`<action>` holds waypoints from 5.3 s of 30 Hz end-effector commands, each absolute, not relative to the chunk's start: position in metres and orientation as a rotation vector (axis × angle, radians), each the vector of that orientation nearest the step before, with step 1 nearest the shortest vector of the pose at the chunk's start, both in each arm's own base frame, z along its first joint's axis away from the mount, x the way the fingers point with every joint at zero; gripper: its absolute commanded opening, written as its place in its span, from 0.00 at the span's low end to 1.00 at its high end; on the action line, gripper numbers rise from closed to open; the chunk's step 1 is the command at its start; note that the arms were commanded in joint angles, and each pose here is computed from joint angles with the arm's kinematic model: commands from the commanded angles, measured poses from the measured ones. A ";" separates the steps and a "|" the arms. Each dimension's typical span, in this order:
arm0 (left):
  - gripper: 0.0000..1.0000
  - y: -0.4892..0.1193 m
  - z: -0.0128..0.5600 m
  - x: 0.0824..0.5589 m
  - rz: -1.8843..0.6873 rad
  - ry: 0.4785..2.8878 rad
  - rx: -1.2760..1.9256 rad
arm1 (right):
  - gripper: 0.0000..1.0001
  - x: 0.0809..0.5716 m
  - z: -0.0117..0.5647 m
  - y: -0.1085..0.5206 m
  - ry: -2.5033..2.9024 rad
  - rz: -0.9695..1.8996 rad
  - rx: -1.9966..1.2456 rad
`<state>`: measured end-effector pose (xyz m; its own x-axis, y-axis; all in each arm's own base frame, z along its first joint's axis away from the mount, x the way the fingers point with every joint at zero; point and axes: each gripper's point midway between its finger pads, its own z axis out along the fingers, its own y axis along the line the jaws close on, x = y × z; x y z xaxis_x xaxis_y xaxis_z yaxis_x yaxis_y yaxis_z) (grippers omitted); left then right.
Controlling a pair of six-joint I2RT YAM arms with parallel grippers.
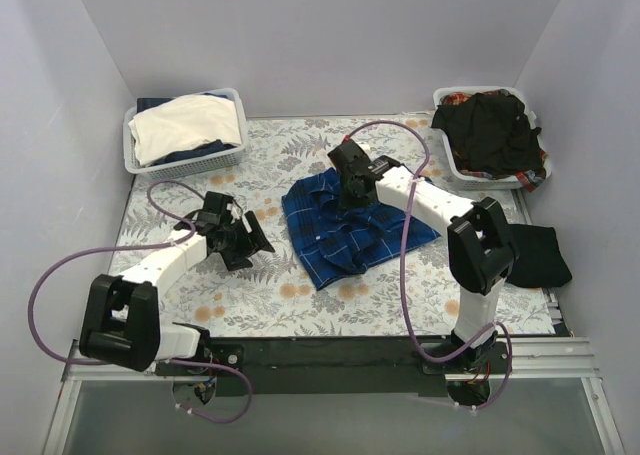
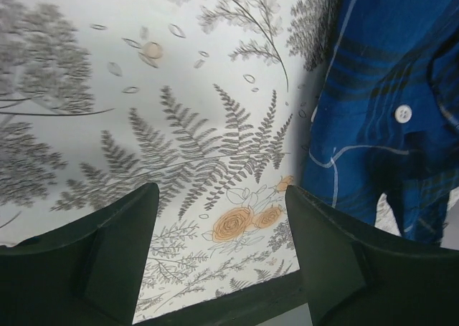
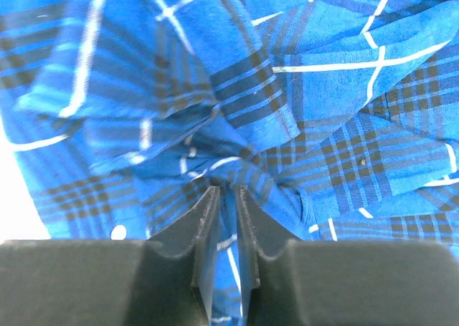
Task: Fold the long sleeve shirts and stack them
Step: Fold the shirt
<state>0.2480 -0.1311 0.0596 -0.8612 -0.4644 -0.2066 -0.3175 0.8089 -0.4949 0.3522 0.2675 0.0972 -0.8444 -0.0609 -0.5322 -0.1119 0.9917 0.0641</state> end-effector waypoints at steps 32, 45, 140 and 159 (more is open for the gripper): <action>0.72 -0.177 -0.058 0.187 -0.164 2.939 -0.403 | 0.24 0.234 0.056 0.325 2.741 0.164 -0.597; 0.70 -0.150 -0.085 0.162 0.054 3.043 -0.391 | 0.23 0.297 0.087 0.210 2.690 0.007 -0.170; 0.73 -0.236 0.023 0.327 -1.032 2.575 -0.634 | 0.26 0.358 0.077 0.238 2.683 0.238 -0.317; 0.00 -0.223 0.004 0.319 -0.855 2.698 -0.583 | 0.23 0.331 0.024 0.253 2.818 0.376 -0.374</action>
